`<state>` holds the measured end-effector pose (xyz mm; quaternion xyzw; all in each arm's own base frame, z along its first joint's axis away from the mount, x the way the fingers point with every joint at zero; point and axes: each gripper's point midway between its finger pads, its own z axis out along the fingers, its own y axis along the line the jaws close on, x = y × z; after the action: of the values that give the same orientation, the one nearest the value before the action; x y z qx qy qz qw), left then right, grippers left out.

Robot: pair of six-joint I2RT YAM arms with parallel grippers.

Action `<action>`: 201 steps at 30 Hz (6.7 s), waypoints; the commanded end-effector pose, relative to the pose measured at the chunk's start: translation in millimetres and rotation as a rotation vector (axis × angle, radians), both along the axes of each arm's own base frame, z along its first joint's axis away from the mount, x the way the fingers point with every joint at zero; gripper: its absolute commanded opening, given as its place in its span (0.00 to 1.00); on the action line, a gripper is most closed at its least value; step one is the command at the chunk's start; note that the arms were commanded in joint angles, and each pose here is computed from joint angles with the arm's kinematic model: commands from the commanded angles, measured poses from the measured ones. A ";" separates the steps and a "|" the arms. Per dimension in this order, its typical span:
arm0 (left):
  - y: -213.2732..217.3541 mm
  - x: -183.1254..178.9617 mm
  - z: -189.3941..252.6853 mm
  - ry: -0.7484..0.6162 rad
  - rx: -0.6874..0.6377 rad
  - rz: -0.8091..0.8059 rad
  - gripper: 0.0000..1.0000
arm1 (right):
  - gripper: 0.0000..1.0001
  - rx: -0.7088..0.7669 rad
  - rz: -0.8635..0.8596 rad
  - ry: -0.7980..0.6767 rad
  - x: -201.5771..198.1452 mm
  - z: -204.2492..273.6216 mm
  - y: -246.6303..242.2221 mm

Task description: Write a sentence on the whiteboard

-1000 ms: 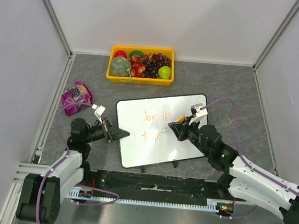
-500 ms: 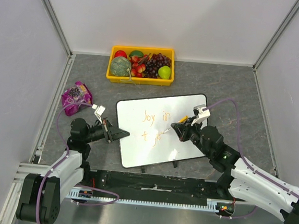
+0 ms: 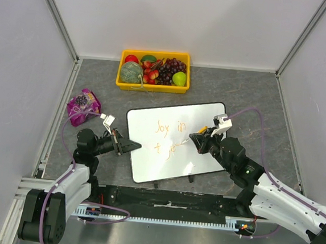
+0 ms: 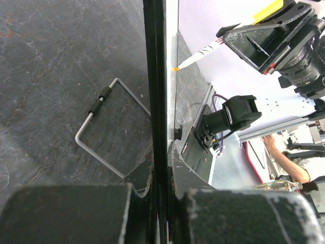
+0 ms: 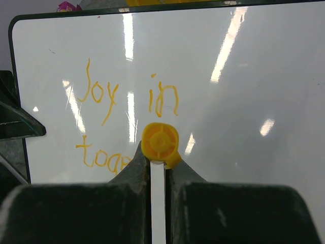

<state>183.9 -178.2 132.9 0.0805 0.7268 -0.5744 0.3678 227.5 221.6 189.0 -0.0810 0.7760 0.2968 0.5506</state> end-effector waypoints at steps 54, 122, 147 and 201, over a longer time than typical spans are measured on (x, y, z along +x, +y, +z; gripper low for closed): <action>1.5 -1.2 -8.8 -0.076 0.042 -0.007 0.02 | 0.00 -0.039 -0.039 0.022 0.5 -8.3 -11.8; 1.6 -0.8 -8.9 -0.076 0.042 -0.005 0.02 | 0.00 -0.039 -0.071 -0.009 8.9 -0.8 -14.6; 1.6 -0.8 -8.9 -0.076 0.042 -0.005 0.02 | 0.00 -0.119 -0.075 0.023 2.6 -21.5 -26.7; 1.5 -0.9 -9.2 -0.073 0.042 -0.007 0.02 | 0.00 -0.065 -0.065 -0.030 2.5 3.2 -24.6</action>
<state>183.6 -178.2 132.4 0.0780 0.7270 -0.5752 0.3668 223.0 201.7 179.7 -0.0974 0.7937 0.2540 0.5441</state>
